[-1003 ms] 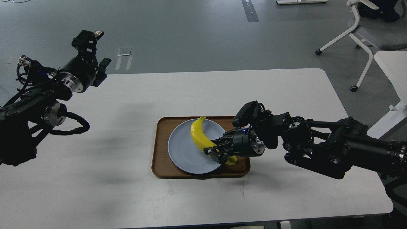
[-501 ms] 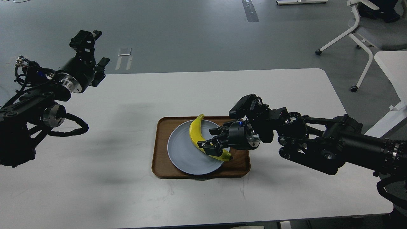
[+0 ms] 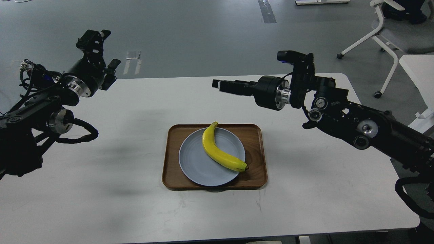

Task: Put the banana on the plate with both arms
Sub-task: 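Open the right gripper and lift it away from the banana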

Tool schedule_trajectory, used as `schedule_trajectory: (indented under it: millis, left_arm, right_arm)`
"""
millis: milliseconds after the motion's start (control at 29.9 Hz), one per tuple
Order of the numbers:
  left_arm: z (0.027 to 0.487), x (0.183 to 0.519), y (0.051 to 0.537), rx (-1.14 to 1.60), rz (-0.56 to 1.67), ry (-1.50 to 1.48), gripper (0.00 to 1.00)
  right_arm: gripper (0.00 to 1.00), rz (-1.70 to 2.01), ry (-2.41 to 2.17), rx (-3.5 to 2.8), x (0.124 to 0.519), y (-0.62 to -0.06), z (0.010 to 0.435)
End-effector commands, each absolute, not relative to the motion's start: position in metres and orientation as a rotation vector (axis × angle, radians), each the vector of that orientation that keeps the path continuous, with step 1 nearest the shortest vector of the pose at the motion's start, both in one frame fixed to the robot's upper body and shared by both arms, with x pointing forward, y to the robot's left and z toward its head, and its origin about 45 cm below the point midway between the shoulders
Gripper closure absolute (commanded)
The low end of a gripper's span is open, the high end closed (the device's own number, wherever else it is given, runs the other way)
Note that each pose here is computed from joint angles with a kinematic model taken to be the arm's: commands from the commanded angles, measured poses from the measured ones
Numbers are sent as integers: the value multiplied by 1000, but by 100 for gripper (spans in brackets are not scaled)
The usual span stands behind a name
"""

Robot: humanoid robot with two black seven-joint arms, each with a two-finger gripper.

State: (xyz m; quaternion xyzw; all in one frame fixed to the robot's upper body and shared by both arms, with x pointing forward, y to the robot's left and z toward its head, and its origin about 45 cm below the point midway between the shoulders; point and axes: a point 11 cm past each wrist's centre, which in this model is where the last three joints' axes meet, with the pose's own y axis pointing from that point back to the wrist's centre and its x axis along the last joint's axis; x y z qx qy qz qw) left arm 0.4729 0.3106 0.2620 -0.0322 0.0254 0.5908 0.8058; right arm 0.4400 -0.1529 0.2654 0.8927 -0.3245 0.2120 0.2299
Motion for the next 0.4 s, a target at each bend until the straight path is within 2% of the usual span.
schedule_trajectory:
  millis: [0,33,201,368]
  left_arm:
    - [277,470,303,-252,1181,172,2]
    - [276,468,300,-272,1150,194,2]
    - [261,461,300,-268,1137,240,2]
    - [243,452,295,-281,1145,292,2]
  right_arm:
    - [0,-69,-1358,2578,466,-200,269]
    - [0,-228,-1452,2577,472,-215,272]
    - [0,-493,-1633,2595,473,-247,270]
    - [0,-589,-1663,2609,466,-244,251]
